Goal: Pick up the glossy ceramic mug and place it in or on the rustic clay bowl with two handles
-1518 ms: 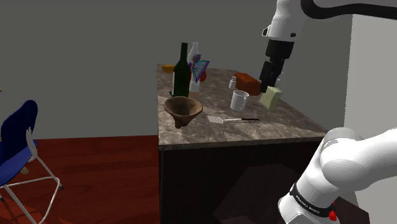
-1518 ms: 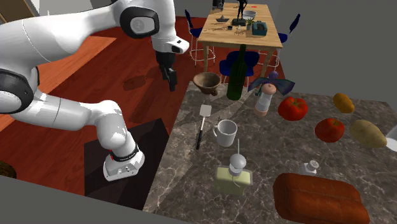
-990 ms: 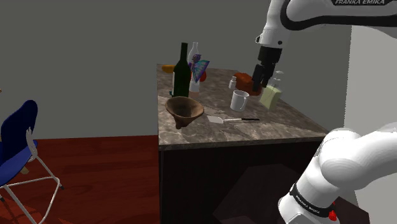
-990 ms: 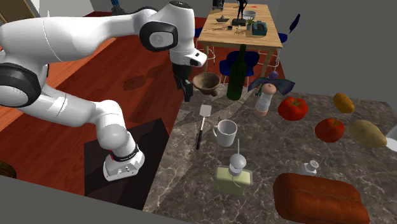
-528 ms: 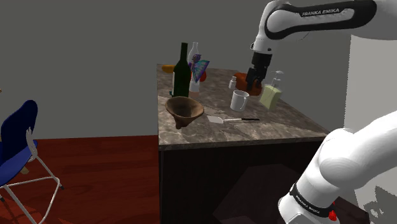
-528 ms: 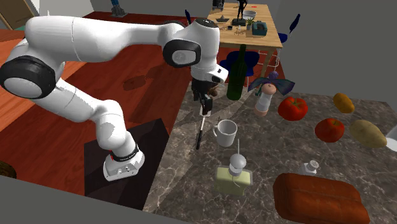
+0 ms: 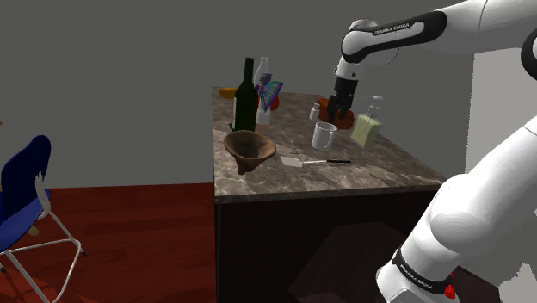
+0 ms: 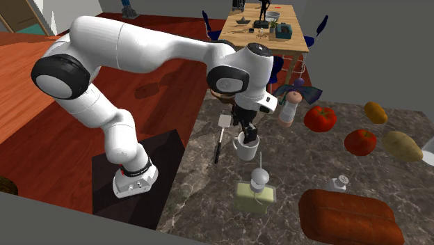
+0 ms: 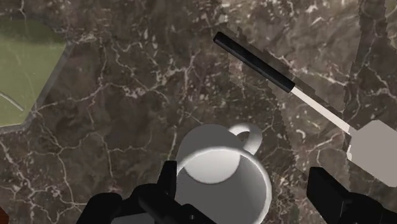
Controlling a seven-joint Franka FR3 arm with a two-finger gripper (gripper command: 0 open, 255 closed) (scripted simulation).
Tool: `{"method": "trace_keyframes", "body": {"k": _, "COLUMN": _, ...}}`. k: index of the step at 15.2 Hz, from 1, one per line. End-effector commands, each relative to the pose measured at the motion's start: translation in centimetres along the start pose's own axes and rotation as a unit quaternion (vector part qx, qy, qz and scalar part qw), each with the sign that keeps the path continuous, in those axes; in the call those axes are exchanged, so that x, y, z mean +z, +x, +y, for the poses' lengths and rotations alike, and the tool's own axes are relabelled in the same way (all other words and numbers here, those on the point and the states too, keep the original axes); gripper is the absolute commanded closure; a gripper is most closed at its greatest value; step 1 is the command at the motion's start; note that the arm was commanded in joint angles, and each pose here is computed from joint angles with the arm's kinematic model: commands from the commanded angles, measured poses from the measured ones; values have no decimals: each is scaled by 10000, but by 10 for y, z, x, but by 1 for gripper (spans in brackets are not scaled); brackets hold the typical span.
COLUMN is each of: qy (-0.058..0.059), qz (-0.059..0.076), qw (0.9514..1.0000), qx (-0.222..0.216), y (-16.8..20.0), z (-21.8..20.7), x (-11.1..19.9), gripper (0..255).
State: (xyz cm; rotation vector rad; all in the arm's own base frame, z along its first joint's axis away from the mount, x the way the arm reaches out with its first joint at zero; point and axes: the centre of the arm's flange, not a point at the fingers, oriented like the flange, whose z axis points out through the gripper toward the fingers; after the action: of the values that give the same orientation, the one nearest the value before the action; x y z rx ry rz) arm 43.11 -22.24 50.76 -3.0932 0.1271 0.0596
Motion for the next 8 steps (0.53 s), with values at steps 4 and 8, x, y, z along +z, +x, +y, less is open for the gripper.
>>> {"method": "trace_keyframes", "body": {"k": 4, "qy": 76, "qz": 10, "qw": 9999, "qx": 105, "y": 35, "z": 53, "x": 24, "gripper": 0}}
{"method": "trace_keyframes", "body": {"k": 8, "qy": 77, "qz": 10, "qw": 9999, "qx": 106, "y": 36, "z": 53, "x": 40, "gripper": 0}}
